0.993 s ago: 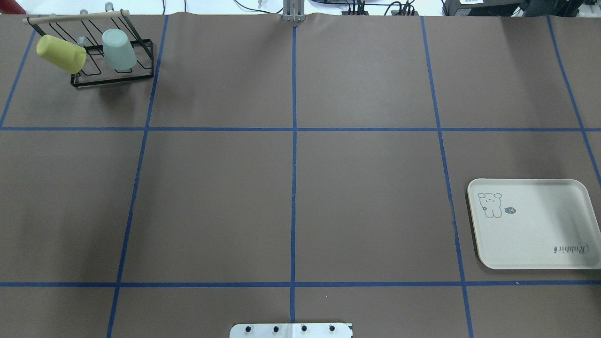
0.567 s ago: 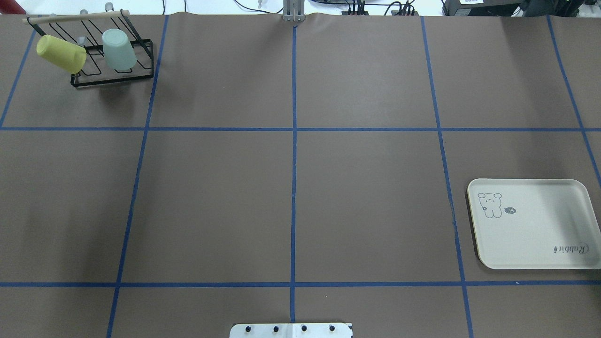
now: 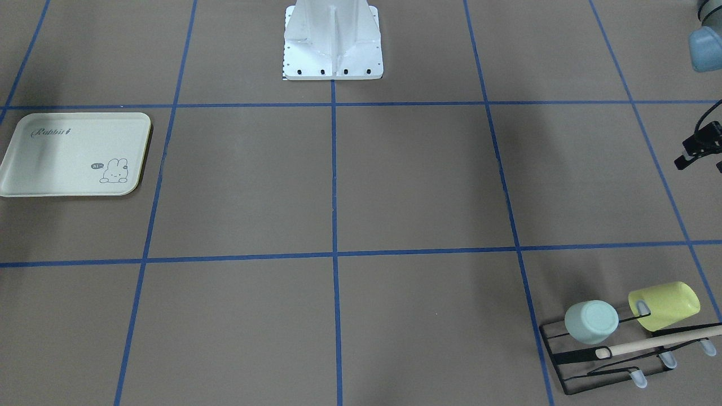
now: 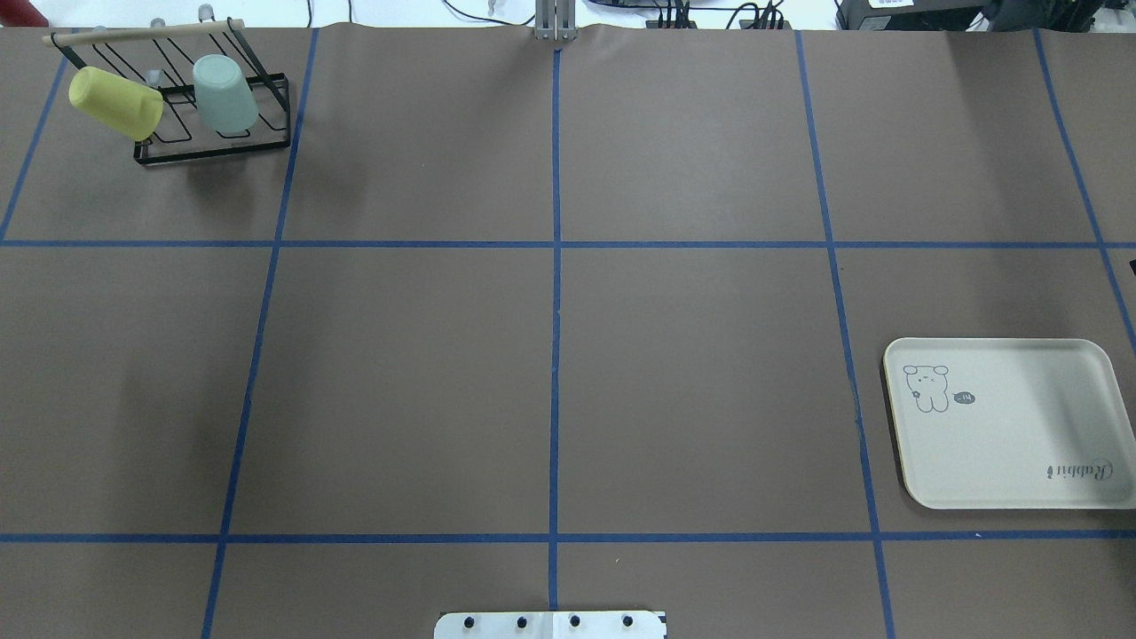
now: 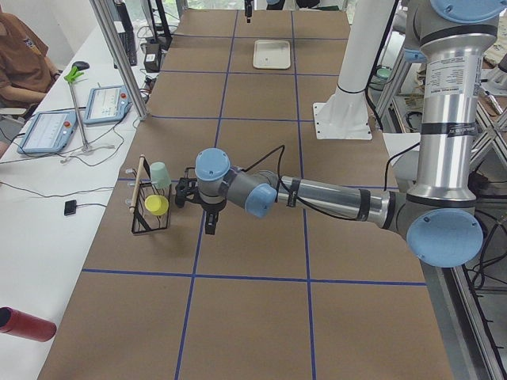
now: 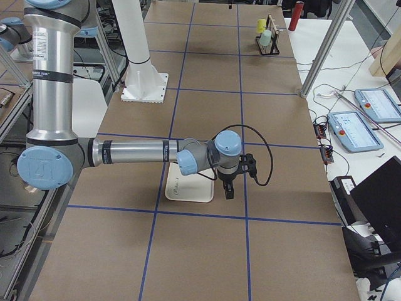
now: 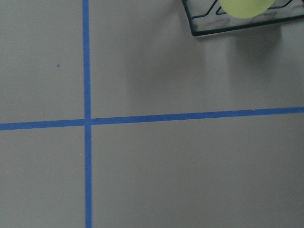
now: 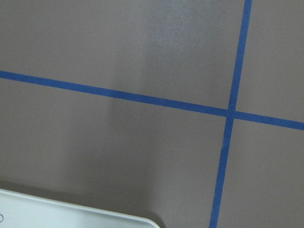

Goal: Left arm grabs green cup and hands to right arm on tray

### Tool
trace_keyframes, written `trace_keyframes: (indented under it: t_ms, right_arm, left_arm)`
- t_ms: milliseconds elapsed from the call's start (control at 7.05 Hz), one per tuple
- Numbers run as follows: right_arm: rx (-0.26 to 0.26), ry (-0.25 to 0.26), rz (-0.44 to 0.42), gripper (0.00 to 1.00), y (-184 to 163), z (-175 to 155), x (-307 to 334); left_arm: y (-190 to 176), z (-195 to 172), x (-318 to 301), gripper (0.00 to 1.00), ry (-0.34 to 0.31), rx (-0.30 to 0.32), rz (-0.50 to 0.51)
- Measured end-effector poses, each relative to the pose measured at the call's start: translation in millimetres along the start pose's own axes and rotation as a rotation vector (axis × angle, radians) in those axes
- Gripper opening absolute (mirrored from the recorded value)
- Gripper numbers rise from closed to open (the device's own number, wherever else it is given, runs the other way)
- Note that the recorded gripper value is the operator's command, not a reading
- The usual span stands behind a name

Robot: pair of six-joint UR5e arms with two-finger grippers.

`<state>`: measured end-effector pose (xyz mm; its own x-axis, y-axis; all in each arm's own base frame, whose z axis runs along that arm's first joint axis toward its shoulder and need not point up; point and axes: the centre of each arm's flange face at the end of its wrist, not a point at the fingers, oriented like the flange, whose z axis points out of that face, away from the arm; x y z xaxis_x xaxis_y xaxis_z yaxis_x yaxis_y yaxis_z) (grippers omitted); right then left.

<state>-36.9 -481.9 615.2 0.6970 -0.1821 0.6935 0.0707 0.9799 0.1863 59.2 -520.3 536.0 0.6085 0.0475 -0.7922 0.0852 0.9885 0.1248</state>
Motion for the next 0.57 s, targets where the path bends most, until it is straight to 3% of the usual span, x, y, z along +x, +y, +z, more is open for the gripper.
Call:
trace_keyframes:
  t_ms: [142,567]
  right_arm:
    - [-0.003,-0.001,-0.008,1.0,-1,3,-4]
    - [-0.012,-0.002,-0.028,1.0,-4,9,-13]
  left_arm:
    - [-25,6,37,0.99,0.003,0.015,0.014]
    - [-112,46,157,0.95,-0.075,0.068,0.051]
